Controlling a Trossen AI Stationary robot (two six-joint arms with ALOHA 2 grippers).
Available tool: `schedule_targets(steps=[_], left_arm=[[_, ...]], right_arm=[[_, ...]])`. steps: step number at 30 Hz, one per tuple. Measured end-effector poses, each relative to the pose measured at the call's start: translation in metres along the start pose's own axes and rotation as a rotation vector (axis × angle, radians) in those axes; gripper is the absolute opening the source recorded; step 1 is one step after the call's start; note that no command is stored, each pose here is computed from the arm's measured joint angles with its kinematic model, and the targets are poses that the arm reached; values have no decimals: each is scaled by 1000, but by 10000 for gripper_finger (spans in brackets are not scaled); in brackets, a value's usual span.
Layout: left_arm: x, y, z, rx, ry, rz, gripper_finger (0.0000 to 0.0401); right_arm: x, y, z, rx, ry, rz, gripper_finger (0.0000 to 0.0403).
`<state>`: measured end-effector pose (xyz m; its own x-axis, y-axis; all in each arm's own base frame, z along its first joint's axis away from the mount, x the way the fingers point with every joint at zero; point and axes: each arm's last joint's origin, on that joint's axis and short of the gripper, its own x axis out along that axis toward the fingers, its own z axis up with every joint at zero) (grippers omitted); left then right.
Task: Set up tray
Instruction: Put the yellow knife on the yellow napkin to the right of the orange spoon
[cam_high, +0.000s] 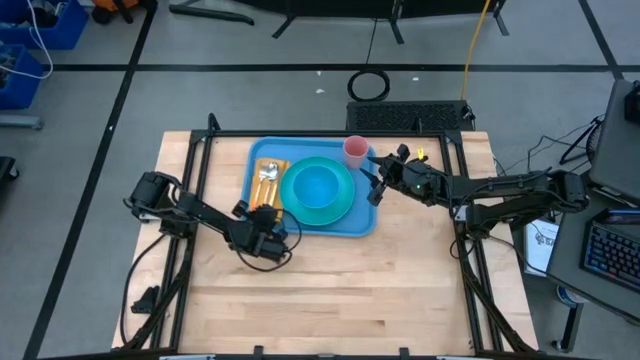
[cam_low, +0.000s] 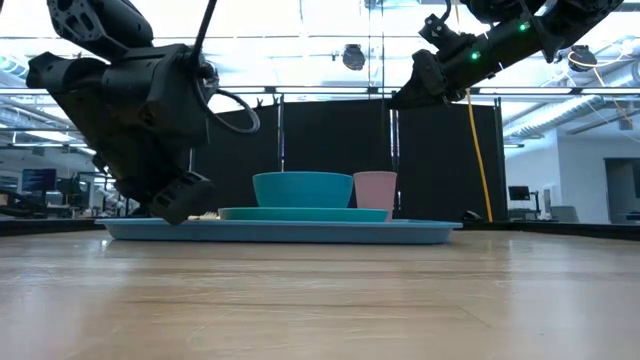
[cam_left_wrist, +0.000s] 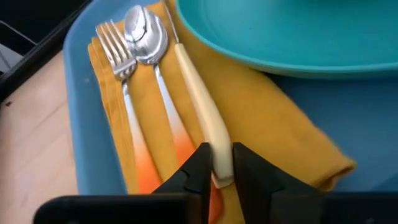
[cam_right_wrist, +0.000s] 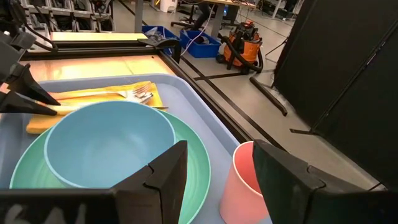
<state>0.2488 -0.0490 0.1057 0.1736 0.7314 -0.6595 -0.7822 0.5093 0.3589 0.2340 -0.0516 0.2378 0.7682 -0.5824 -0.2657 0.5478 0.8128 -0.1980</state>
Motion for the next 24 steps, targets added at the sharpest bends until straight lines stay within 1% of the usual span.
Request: schedule_targets(steps=[4, 10, 14, 21, 24], left_arm=[[0, -1, 0, 2, 0, -10, 56], [0, -2, 0, -26, 5, -18, 92], [0, -2, 0, -24, 2, -17, 107], [0, -2, 0, -32, 6, -16, 110], [0, -2, 0, 4, 6, -17, 110]], right_arm=[[0, 0, 0, 0, 0, 0, 171], [0, 0, 0, 0, 0, 0, 171], [0, 0, 0, 0, 0, 0, 171], [0, 0, 0, 0, 0, 0, 171], [0, 0, 0, 0, 0, 0, 171]])
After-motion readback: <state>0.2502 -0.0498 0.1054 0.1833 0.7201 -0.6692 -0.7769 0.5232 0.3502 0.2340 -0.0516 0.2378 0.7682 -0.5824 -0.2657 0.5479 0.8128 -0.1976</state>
